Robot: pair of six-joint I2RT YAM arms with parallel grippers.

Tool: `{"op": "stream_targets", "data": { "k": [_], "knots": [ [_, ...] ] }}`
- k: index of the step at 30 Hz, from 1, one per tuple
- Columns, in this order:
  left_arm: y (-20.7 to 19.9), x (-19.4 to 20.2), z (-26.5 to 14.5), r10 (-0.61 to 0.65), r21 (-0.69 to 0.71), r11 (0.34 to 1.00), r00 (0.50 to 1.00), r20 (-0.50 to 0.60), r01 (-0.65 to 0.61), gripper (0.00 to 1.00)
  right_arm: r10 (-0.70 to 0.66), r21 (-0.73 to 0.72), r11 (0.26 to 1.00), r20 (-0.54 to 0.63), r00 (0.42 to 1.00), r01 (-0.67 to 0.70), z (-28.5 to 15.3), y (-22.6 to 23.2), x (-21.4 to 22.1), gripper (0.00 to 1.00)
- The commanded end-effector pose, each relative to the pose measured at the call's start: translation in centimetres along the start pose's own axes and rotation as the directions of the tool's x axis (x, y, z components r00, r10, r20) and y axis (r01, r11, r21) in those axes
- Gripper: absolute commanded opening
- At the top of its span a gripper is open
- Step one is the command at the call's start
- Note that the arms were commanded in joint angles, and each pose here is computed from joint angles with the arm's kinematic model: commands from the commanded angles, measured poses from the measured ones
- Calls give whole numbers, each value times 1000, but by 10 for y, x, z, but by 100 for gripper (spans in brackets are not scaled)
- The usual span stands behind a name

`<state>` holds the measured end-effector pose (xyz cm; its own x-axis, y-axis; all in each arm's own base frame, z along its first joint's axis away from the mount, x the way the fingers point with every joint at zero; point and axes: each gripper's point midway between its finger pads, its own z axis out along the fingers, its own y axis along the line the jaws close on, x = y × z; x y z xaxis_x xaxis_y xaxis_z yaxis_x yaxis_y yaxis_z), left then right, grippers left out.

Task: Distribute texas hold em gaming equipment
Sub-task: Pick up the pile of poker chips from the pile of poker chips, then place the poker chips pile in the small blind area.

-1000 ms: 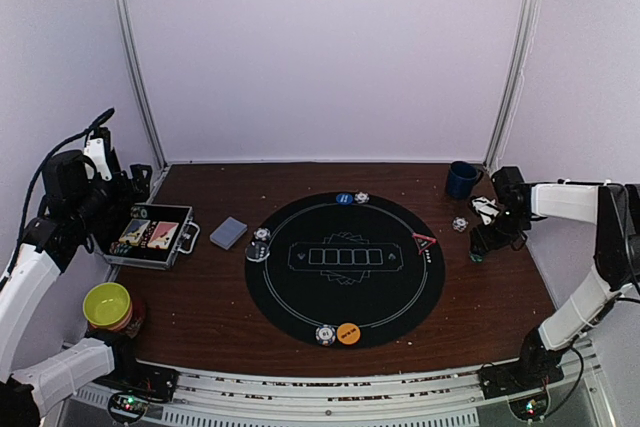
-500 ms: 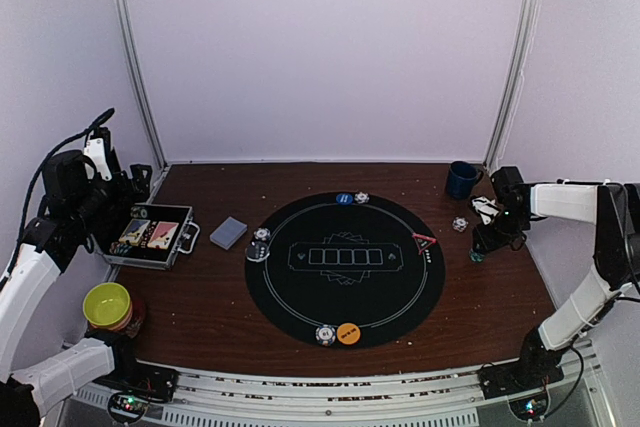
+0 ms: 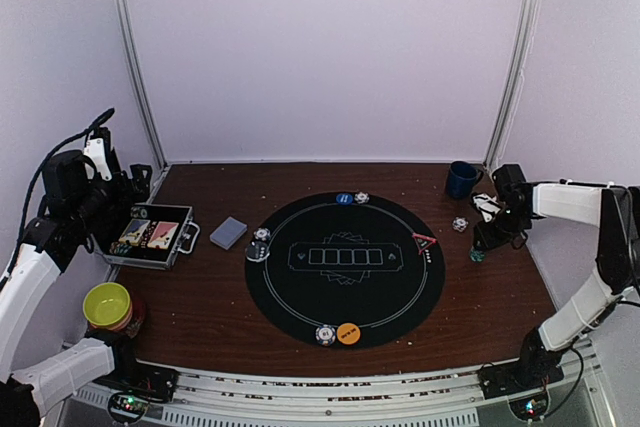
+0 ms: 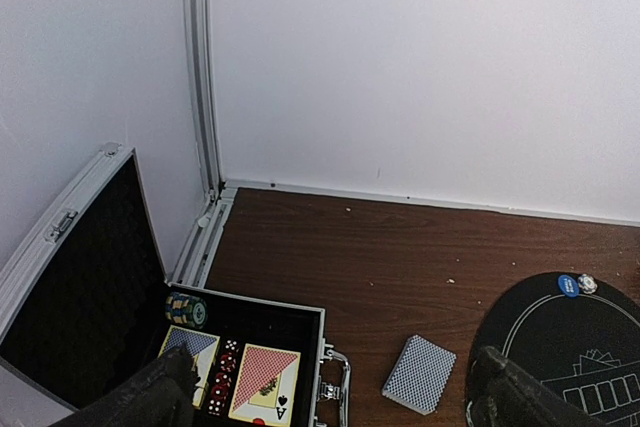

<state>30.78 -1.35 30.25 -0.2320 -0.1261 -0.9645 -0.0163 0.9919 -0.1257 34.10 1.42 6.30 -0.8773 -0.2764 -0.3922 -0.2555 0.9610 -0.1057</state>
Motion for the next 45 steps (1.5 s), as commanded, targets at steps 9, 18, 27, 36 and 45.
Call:
{"op": "stream_targets", "data": {
  "k": [9, 18, 27, 36, 45],
  "knots": [
    [2, -12, -2, -3, -5, 1000, 999, 43, 3, 98, -67, 18, 998, 177, 982, 64, -45, 18, -48, 33],
    [2, -11, -1, -3, -10, 1000, 999, 40, 3, 98, -147, -97, 979, 256, 955, 177, -69, 71, -119, 32],
    [3, -11, -2, -1, -12, 1000, 999, 40, 1, 98, -228, -123, 956, 268, 936, 268, -43, 115, -190, 31],
    [2, -12, -2, -1, -10, 1000, 999, 42, 1, 98, -289, -135, 935, 241, 926, 327, 14, 146, -229, 31],
    [2, -12, -2, -1, -6, 1000, 999, 40, 1, 98, -353, -152, 910, 204, 913, 386, 63, 161, -233, 31]
  ]
}}
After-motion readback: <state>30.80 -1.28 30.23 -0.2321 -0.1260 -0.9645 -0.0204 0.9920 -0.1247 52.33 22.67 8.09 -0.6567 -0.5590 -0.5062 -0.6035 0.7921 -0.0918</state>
